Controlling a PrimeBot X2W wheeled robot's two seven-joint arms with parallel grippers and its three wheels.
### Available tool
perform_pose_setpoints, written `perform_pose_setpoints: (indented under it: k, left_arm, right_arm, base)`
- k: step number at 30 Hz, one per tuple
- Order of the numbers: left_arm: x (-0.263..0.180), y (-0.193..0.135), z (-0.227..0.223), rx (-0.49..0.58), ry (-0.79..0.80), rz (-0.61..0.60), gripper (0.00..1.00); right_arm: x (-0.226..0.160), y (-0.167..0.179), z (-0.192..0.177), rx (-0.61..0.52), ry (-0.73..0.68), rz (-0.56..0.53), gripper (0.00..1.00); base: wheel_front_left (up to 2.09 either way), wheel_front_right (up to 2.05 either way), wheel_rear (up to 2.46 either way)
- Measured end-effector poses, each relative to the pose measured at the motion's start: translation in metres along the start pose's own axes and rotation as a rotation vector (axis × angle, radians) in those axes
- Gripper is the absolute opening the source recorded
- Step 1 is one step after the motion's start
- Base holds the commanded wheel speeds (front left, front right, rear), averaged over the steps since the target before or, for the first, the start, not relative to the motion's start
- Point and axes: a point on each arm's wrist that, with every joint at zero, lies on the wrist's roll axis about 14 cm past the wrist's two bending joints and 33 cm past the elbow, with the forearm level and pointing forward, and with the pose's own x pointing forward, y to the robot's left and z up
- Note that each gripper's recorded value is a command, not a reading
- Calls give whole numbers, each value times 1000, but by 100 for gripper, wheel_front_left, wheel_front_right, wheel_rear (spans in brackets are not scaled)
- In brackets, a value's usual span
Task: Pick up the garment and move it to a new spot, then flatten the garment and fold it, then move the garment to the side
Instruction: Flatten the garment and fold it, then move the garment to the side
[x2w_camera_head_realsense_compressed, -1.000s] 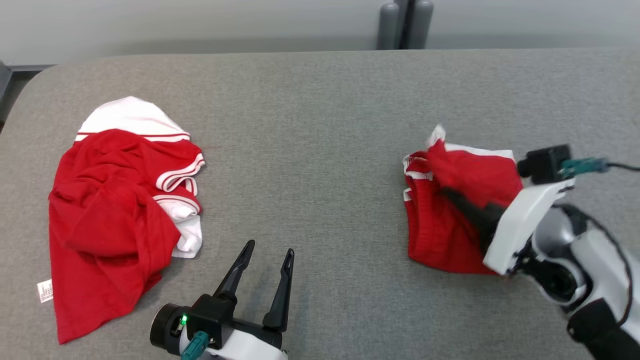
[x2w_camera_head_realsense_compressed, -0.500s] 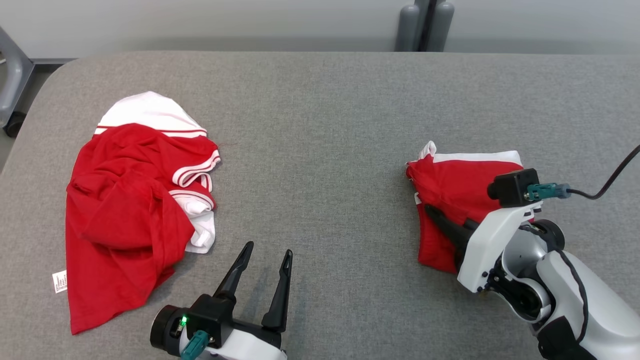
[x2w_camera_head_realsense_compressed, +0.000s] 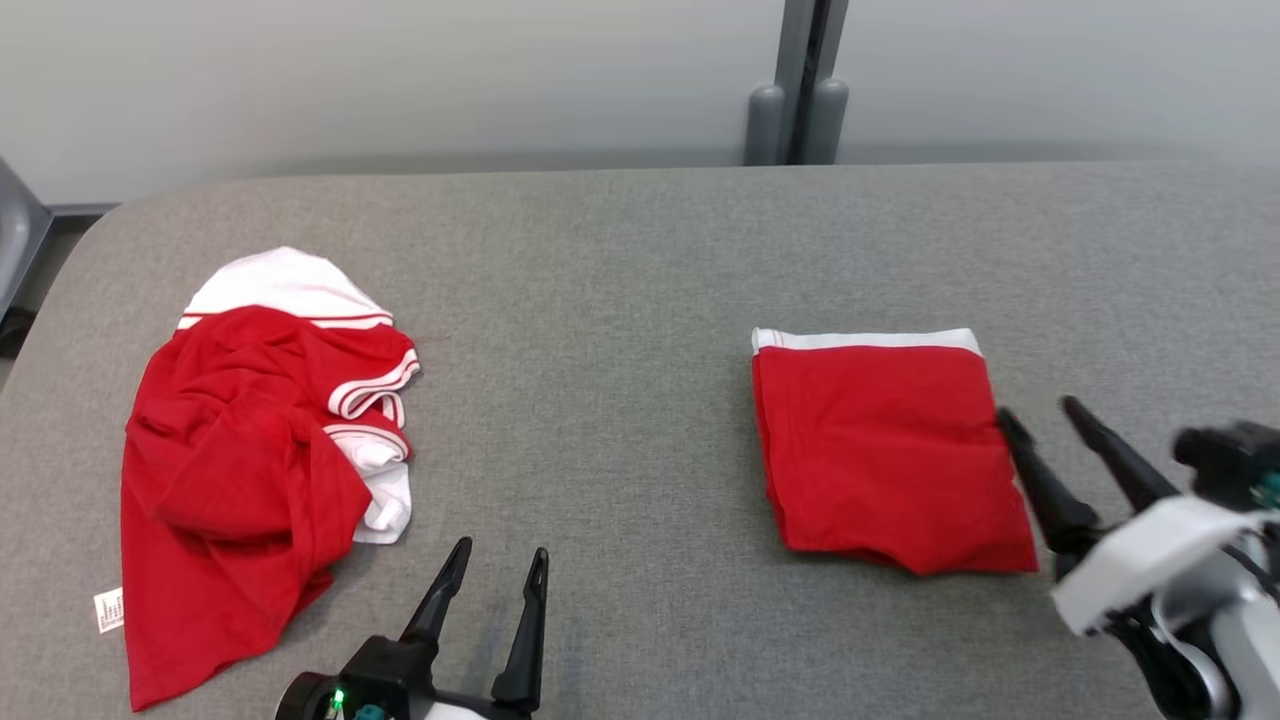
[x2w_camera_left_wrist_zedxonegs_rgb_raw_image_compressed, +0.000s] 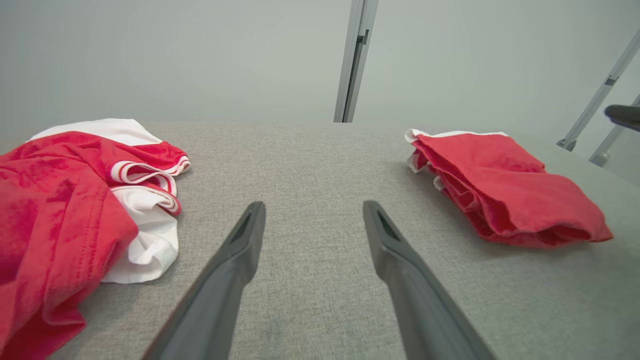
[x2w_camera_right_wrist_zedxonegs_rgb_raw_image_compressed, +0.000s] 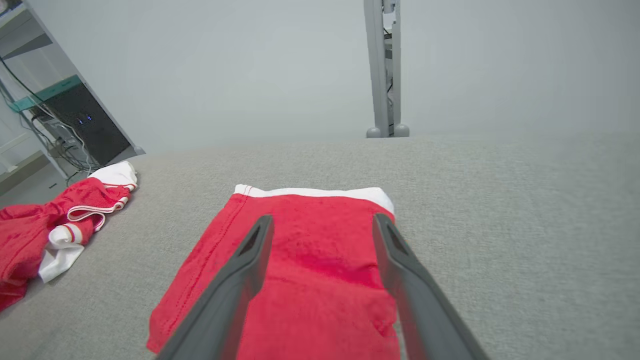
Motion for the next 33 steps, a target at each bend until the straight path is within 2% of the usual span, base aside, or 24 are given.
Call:
perform_pose_setpoints:
  k: [8, 14, 16, 22, 33]
  left_arm:
    - [-5, 2, 10, 0, -35, 6, 100]
    - [-13, 10, 20, 7, -71, 31, 100]
    - [-14, 14, 27, 19, -91, 40, 100]
    - [-25, 31, 29, 33, -104, 93, 100]
    - [-29, 44, 35, 31, -122, 123, 100]
  right_arm:
    - [-59, -56, 4, -145, -160, -229, 100]
    - [-91, -74, -10, -226, -159, -345, 100]
    - [-96, -74, -1, -242, -194, -367, 100]
    - [-112, -64, 6, -265, -239, -396, 100]
    - [-108, -45, 1, -263, -238, -347, 100]
  base:
    - [0, 0, 0]
    - [0, 0, 0]
    - [0, 0, 0]
    - [0, 0, 0]
    - [0, 0, 0]
